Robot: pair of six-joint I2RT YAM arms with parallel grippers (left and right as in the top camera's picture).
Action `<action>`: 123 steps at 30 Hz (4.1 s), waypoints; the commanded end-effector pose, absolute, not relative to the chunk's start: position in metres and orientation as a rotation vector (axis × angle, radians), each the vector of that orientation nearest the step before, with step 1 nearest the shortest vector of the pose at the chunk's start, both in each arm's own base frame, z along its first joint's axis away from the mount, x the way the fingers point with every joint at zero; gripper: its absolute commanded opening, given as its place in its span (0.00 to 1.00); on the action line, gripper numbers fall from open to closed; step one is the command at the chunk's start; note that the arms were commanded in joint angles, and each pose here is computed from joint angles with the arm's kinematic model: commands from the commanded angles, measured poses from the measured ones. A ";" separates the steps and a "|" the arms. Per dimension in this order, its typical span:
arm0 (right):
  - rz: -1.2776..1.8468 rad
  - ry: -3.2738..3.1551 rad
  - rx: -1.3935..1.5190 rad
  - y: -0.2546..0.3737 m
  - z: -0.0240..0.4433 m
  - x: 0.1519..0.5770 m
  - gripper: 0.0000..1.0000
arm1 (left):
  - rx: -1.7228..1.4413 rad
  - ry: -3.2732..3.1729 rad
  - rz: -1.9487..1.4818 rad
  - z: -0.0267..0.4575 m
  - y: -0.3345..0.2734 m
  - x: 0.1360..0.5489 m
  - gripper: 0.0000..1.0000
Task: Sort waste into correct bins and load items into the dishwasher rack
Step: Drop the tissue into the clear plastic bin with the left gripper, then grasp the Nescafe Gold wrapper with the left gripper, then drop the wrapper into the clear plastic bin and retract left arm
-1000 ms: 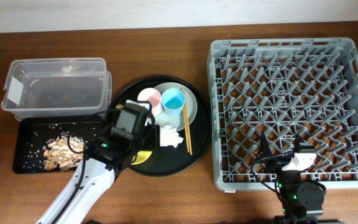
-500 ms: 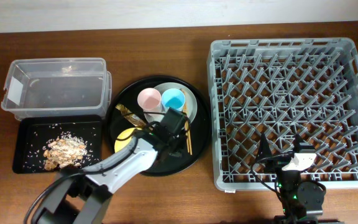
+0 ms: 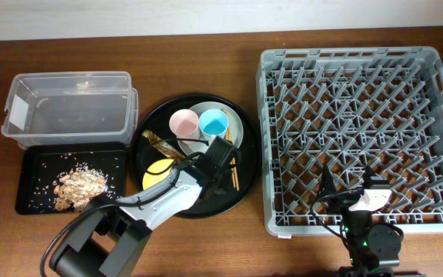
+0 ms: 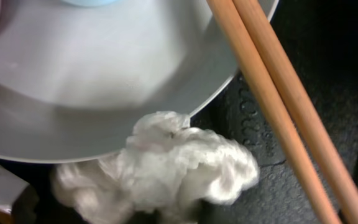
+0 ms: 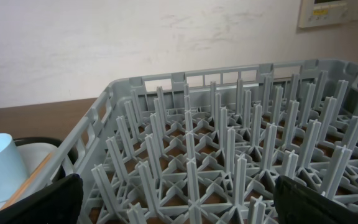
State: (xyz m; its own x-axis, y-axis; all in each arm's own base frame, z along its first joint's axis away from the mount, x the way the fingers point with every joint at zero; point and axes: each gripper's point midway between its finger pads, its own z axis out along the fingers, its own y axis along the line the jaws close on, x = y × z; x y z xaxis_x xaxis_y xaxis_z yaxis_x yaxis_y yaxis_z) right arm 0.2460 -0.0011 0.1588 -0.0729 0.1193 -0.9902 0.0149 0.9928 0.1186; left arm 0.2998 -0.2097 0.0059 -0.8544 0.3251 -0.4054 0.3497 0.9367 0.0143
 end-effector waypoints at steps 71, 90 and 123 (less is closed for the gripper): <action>0.075 1.647 0.104 -0.003 0.155 0.246 0.98 | -0.510 2.701 -0.766 0.050 -0.108 0.304 0.34; 0.074 1.648 0.104 -0.003 0.155 0.246 0.98 | -0.817 2.551 -0.412 0.009 -0.060 0.349 0.06; 0.075 1.648 0.104 -0.003 0.155 0.246 0.98 | -0.599 1.738 -0.303 0.199 0.080 0.439 0.84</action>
State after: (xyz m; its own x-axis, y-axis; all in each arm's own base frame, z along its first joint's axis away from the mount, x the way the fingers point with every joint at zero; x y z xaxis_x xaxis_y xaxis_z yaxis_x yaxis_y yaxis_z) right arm 0.2460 -0.0011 0.1586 -0.0736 0.1186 -0.9902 0.0149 0.9929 0.1178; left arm 0.4394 0.0981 0.1710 -0.1342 -0.5712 -0.8098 -0.3505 0.7917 -0.5003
